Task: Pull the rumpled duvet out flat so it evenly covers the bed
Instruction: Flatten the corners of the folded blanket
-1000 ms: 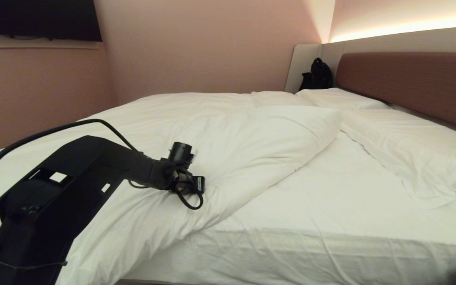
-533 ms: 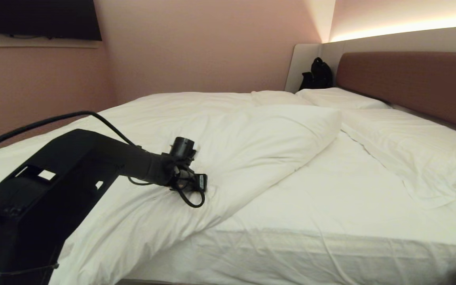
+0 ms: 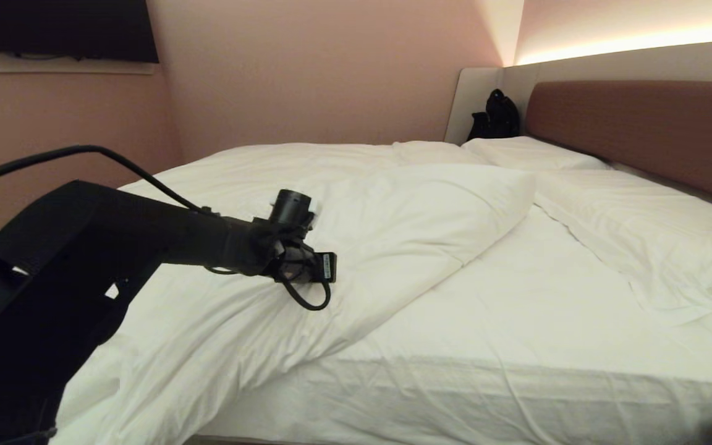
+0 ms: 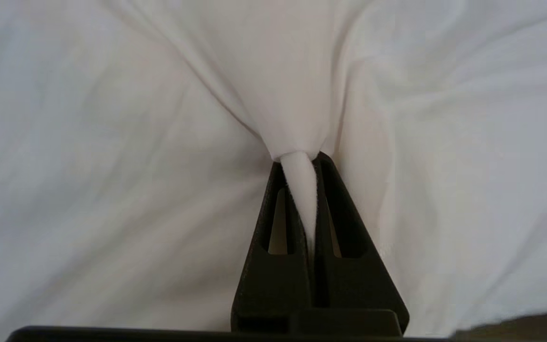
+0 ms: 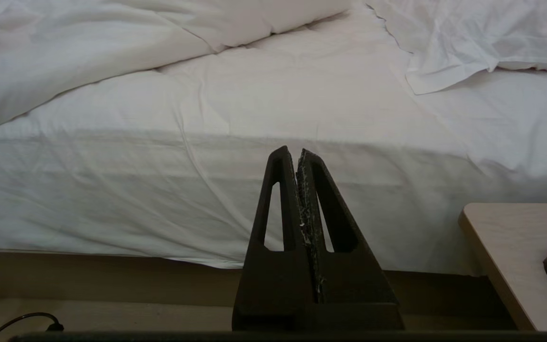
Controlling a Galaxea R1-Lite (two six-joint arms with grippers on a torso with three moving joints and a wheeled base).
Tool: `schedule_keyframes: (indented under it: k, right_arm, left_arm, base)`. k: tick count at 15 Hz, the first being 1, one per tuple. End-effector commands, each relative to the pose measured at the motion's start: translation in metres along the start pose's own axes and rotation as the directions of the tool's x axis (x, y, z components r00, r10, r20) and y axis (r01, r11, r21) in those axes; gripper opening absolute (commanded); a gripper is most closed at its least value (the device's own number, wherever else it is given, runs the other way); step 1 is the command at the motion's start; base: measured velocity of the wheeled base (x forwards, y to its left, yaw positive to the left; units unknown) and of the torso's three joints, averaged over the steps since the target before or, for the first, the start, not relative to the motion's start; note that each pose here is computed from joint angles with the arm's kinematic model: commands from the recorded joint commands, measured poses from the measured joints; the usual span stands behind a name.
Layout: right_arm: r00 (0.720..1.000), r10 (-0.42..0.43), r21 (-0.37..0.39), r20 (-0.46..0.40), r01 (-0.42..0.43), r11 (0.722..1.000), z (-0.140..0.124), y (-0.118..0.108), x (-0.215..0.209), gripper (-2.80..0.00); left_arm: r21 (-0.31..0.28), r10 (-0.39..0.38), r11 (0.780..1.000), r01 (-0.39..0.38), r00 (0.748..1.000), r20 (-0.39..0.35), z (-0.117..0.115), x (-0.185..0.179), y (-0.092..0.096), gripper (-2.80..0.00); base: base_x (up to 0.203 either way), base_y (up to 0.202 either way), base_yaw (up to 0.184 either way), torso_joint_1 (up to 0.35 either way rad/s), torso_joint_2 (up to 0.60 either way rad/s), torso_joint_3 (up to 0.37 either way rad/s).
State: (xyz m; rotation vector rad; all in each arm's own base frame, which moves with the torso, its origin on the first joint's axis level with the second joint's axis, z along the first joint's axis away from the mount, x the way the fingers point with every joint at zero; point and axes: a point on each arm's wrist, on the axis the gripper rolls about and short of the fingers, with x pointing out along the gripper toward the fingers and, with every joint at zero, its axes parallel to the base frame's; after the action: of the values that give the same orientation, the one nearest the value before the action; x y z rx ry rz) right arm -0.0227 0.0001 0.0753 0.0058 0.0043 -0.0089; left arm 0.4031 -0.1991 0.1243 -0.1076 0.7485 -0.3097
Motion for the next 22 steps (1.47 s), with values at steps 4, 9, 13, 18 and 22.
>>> schedule_keyframes:
  k: [4, 9, 13, 18, 22]
  right_arm:
    - [1.0, 0.001, 0.002, 0.0, -0.001, 1.0, 0.0, 0.0, 0.0, -2.8]
    - [1.0, 0.0, 0.002, 0.0, 0.0, 1.0, 0.0, 0.0, 0.0, -2.8]
    - [1.0, 0.0, 0.001, 0.001, 0.0, 1.0, 0.0, 0.0, 0.0, -2.8]
    - [1.0, 0.0, 0.0, 0.0, 0.0, 1.0, 0.0, 0.0, 0.0, -2.8]
    - [1.0, 0.0, 0.0, 0.0, 0.0, 1.0, 0.0, 0.0, 0.0, -2.8]
  left_arm:
    - [0.033, -0.093, 0.995, 0.091, 0.994, 0.061, 0.01, -0.055, -0.04, -2.8]
    - [0.105, -0.197, 0.975, 0.195, 0.98, 0.009, -0.021, -0.093, -0.087, -2.8]
    - [0.177, -0.236, 0.952, 0.25, 0.967, -0.097, -0.064, -0.109, -0.11, -2.8]
    - [0.206, -0.17, 0.953, 0.222, 0.955, -0.244, -0.109, -0.088, -0.105, -2.8]
    - [0.216, -0.139, 0.955, 0.205, 0.948, -0.286, -0.123, -0.075, -0.104, -2.8]
  base:
    - [0.0, 0.0, 0.0, 0.0, 0.0, 0.0]
    - [0.0, 0.0, 0.0, 0.0, 0.0, 0.0]
    - [0.0, 0.0, 0.0, 0.0, 0.0, 0.0]
    - [0.0, 0.0, 0.0, 0.0, 0.0, 0.0]
    - [0.0, 0.0, 0.0, 0.0, 0.0, 0.0]
